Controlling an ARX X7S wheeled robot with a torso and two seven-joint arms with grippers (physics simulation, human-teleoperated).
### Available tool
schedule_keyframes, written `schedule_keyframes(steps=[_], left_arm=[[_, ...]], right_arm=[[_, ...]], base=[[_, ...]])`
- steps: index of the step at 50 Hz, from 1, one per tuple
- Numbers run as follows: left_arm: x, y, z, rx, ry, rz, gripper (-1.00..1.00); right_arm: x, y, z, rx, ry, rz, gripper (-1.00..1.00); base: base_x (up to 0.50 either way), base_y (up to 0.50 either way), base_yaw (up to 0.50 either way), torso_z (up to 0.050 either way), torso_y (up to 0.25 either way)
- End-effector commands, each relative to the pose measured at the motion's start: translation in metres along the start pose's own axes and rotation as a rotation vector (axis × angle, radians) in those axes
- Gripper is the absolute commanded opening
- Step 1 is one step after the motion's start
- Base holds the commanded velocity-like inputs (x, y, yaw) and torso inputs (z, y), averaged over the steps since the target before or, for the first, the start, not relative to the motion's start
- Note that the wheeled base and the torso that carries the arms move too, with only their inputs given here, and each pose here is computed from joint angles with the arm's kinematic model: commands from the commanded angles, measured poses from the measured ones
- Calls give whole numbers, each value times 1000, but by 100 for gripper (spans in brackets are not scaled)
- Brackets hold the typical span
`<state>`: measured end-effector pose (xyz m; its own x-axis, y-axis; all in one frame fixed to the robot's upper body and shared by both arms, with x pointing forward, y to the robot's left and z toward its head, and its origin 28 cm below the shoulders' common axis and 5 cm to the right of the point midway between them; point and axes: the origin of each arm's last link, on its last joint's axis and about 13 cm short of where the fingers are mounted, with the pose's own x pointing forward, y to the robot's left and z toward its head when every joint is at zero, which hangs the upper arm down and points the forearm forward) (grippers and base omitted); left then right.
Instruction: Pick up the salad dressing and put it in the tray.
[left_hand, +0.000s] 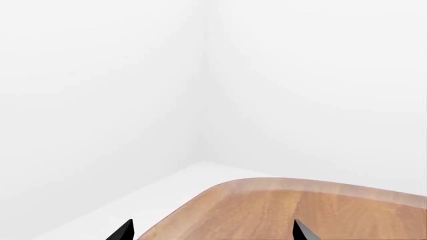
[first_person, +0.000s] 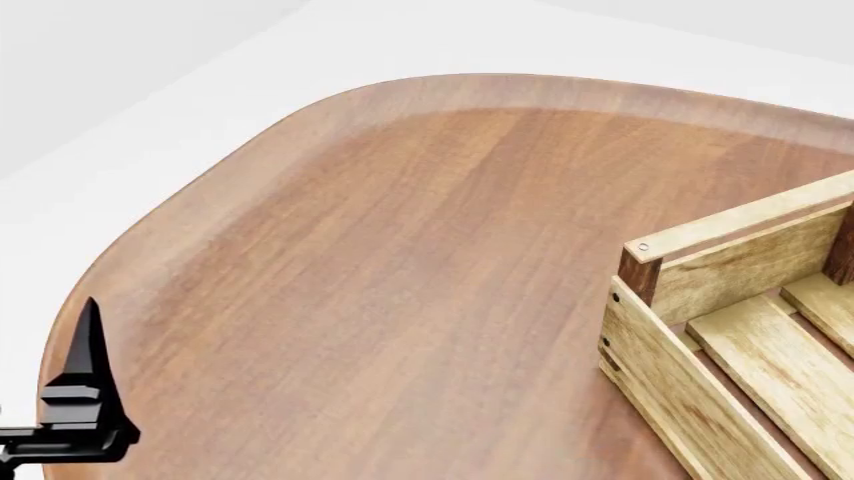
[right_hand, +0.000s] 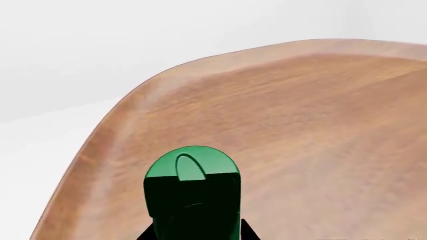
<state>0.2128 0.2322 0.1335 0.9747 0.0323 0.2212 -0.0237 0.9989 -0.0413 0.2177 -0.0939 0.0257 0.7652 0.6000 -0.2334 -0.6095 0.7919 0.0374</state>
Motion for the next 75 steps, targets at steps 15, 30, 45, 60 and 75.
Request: schedule_keyframes(steps=[15,30,45,60,75], left_arm=[[-4,-7,-6,13,33,-56,100],[-7,-7,-7,10,41,-65,100],[-6,-6,-10,8,46,-56,100],[-5,-5,-9,6,41,-48,100],[-3,-5,-6,14,31,-47,100]], right_arm=[[-22,-5,49,-47,-188,-106,-100],[-47,-11,90,-80,-353,-238,-100],[-61,-33,119,-99,-439,-456,-100],[-76,-59,141,-100,-454,-663,-100],[-80,-94,146,-67,-434,-862,-100]], base=[[0,0,0,0,1],[0,0,0,0,1],[0,0,0,0,0],[0,0,0,0,1],[0,0,0,0,1]])
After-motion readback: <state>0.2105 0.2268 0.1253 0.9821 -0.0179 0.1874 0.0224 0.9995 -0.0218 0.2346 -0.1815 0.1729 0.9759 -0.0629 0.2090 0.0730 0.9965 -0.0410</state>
